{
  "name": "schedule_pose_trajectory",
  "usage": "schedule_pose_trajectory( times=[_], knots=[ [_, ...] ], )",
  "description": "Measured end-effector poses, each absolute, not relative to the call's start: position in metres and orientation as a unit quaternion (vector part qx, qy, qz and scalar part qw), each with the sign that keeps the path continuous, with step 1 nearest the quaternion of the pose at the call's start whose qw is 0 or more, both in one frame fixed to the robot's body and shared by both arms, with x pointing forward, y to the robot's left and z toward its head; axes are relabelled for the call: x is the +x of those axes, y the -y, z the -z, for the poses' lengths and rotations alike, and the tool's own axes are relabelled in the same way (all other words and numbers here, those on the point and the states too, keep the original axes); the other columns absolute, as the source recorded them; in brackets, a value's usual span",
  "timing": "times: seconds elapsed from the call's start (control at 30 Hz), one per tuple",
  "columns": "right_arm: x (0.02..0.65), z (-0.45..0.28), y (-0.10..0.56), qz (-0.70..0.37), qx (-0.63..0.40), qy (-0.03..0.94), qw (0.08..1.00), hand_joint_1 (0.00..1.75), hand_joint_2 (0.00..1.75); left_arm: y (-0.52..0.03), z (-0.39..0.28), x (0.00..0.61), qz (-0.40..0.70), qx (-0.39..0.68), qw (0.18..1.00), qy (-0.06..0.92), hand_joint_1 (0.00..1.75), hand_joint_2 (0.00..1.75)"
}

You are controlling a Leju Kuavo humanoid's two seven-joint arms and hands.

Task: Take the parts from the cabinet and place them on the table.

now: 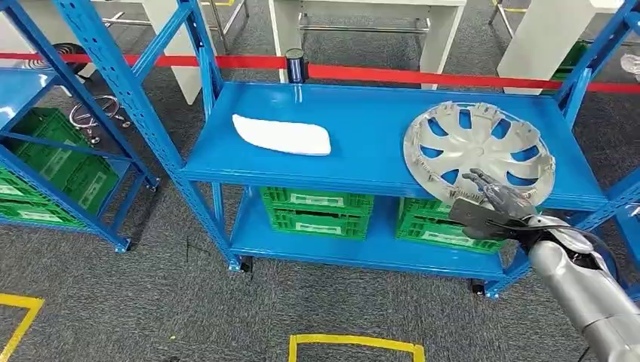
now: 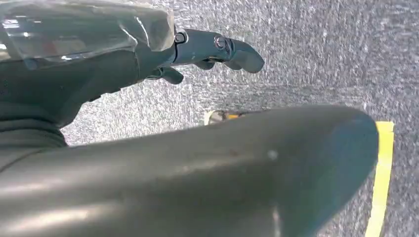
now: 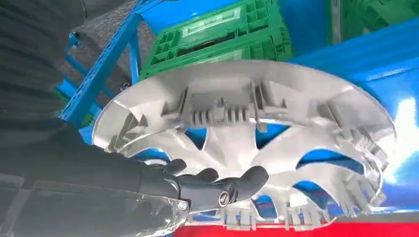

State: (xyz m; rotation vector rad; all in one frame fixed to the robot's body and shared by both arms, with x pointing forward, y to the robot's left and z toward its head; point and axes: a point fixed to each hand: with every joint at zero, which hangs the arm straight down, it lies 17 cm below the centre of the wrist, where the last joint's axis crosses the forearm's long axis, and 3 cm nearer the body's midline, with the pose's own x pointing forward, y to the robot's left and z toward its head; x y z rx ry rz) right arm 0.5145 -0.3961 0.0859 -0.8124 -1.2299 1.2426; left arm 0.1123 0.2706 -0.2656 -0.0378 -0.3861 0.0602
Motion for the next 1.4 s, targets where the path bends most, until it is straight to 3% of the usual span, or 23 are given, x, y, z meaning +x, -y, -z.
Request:
schedule_pose_trajectory(
  times=[1.4],
  knots=[
    [0.519,-0.091,0.399,-0.534,-0.341,0.522,0.571,0.00,1.75,-0.280,0.264,0.118,-0.033,-0.012,0.979,0.200,0.00,0.00]
  ],
)
